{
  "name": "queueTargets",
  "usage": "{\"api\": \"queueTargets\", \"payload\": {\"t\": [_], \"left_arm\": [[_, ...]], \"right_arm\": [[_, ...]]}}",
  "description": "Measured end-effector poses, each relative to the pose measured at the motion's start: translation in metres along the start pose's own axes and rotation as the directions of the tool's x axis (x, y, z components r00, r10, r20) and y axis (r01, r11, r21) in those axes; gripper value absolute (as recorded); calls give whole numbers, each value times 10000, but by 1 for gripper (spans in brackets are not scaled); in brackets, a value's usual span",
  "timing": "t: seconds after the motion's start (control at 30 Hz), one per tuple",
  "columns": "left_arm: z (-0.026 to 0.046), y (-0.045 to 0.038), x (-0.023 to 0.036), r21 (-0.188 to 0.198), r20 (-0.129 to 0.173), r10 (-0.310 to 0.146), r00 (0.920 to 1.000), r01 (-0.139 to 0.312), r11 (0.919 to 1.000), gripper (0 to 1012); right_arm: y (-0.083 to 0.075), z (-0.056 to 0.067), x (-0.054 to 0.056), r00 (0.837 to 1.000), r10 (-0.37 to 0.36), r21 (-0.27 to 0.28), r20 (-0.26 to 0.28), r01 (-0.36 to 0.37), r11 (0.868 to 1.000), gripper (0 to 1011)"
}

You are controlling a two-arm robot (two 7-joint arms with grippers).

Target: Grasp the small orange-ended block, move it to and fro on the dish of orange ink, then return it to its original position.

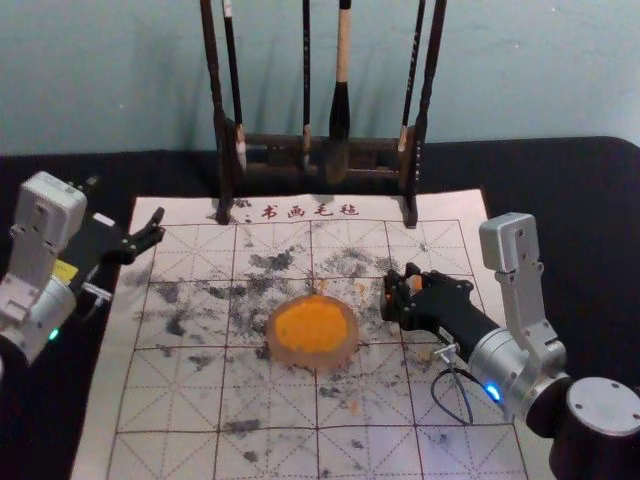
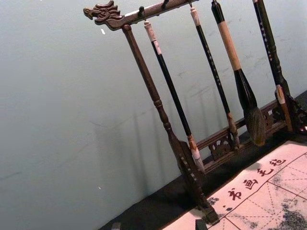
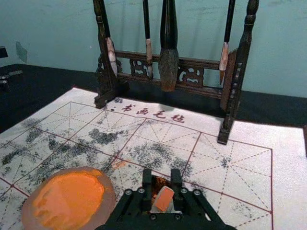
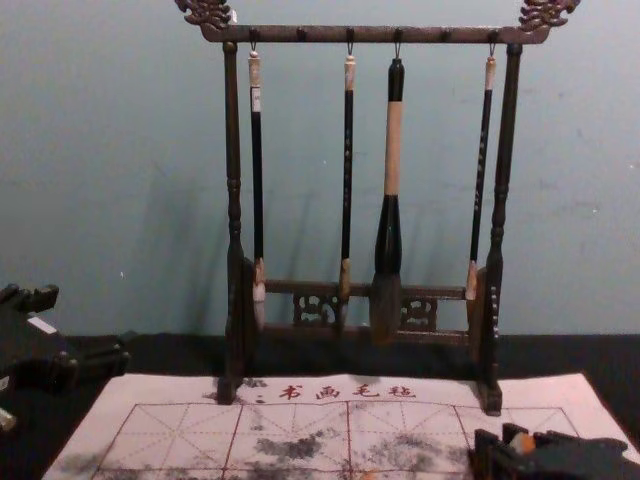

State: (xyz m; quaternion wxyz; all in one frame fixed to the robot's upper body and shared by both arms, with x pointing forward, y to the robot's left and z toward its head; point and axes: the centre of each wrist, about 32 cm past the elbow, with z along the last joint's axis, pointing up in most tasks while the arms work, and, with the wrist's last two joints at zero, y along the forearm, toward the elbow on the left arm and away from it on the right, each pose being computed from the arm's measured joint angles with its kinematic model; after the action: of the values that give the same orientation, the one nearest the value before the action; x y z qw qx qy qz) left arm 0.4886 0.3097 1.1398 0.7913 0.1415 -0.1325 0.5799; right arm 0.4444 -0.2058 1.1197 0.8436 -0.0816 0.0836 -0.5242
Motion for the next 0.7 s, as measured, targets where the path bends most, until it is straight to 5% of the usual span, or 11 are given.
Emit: {"api": "queueTargets", "payload": {"t": [0.13,0.7], "left_arm": [[0,0,0,1,0,-1,10000,1,10000,1001],[0,0,0,0,0,-1,10000,1,10000,1001]], "right_arm": [[0,0,0,10000,0,0,0,0,10000,151],[0,0,0,10000,1,2,0,-1,10000,119]]}}
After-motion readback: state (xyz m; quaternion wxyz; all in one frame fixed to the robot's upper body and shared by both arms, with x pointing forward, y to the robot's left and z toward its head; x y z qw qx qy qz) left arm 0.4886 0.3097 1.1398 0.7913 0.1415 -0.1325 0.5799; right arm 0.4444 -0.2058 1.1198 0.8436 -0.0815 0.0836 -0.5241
